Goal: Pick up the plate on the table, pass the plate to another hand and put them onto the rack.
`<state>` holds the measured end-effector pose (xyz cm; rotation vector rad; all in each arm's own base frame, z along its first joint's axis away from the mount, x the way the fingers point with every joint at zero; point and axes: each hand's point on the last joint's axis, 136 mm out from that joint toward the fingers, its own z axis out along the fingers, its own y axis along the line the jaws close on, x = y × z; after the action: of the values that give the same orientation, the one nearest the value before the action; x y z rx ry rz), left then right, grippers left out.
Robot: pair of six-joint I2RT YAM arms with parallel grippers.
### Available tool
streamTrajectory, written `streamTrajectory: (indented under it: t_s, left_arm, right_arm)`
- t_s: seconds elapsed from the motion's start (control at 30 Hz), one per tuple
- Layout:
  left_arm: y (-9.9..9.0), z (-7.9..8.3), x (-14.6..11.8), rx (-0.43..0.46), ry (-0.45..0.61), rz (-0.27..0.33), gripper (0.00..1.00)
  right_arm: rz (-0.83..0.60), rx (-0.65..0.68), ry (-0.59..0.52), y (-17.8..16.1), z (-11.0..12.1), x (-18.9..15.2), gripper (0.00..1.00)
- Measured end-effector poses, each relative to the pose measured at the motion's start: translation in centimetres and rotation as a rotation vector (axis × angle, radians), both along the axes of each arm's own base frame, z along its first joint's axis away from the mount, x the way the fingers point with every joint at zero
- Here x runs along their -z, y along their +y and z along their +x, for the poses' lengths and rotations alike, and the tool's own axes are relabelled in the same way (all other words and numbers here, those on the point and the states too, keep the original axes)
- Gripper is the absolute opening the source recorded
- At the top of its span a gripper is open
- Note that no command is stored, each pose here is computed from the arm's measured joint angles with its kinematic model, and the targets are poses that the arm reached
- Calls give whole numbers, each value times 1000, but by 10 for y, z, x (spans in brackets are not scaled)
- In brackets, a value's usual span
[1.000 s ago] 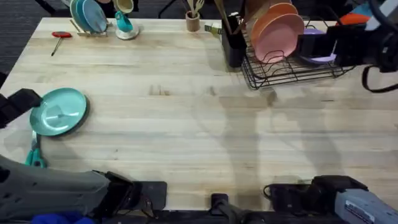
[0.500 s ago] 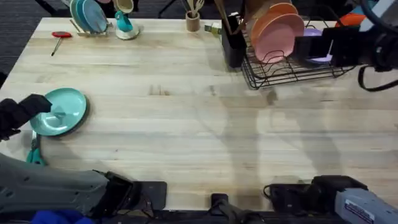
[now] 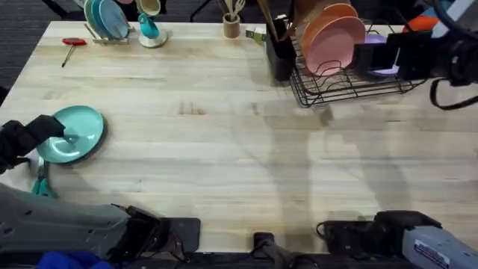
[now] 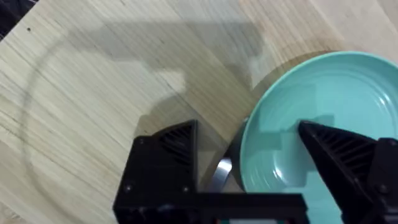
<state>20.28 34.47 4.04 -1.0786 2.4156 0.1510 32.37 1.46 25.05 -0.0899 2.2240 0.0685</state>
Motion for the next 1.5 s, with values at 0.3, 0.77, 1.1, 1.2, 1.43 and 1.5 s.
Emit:
streamTrajectory:
  t_s: [0.3,0.77,1.1,1.2,1.43,1.5]
  left_arm:
    - [2,1,-1,-5,-5,6,658]
    - [4,3,-3,-7,-17,17,149]
    - [6,6,-6,-6,-35,20,42]
    - [7,7,-6,-5,-38,21,41]
    - [9,12,-37,8,-91,85,40]
    - [9,16,-54,21,-127,115,40]
  right_arm:
    - [0,0,0,0,0,0,994]
    - [0,0,0,0,0,0,994]
    - [0,0,0,0,0,0,994]
    - [0,0,0,0,0,0,994]
    - [0,0,0,0,0,0,994]
    - [0,0,0,0,0,0,994]
